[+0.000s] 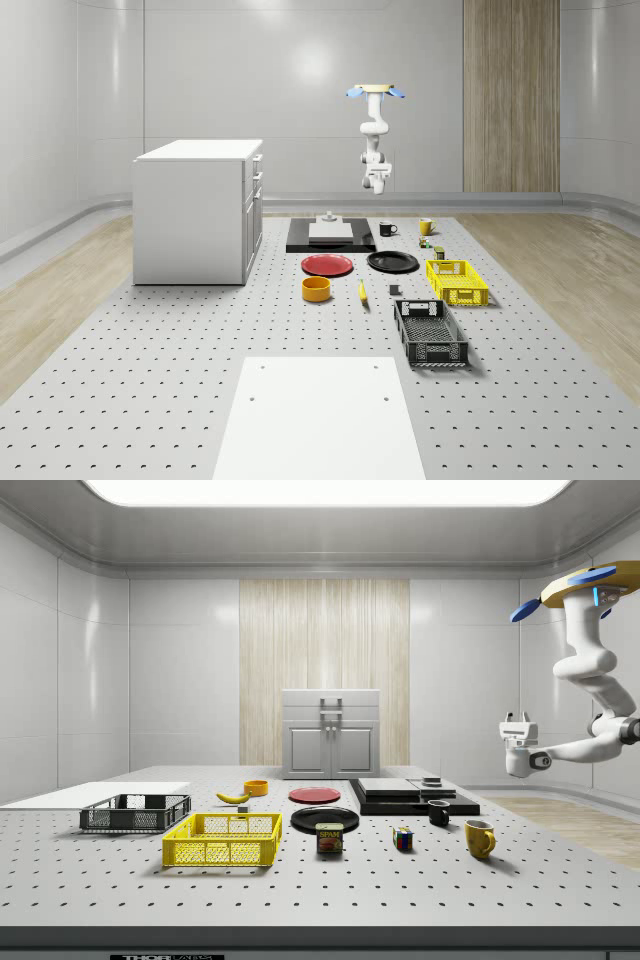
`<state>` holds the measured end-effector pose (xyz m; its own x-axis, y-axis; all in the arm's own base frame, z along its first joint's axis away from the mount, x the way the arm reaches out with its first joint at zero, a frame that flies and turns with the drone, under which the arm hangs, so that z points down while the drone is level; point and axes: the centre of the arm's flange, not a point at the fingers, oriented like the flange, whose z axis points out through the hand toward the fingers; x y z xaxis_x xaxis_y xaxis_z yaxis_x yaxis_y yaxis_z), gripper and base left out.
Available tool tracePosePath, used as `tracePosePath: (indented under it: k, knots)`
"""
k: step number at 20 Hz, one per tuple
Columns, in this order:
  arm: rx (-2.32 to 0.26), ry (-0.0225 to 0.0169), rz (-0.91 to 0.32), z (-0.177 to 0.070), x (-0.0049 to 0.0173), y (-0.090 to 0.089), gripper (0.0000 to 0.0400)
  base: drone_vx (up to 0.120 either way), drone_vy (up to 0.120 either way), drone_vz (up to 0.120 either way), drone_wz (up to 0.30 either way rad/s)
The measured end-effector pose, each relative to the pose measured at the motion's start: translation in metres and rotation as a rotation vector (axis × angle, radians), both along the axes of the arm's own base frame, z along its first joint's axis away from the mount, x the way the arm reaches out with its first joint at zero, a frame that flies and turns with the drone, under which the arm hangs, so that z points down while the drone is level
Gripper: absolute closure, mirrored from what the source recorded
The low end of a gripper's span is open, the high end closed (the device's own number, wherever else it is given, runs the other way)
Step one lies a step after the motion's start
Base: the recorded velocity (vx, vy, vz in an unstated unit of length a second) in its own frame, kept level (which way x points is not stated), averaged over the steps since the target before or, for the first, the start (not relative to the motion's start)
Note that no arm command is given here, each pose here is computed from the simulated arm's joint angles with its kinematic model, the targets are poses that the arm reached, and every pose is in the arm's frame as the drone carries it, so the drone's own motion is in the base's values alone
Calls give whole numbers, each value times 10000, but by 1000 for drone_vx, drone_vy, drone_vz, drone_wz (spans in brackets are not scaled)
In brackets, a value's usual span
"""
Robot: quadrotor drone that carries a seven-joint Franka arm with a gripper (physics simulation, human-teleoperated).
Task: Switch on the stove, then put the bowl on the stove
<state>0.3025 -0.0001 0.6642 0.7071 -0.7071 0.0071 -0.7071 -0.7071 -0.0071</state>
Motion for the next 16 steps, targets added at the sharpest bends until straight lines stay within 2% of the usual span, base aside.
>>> tracePosePath:
  k: [7,16]
  knots:
    - [0,-55,0,206,15,1,0,0,0,0,0]
    - [-3,-124,0,264,15,1,0,0,0,0,0]
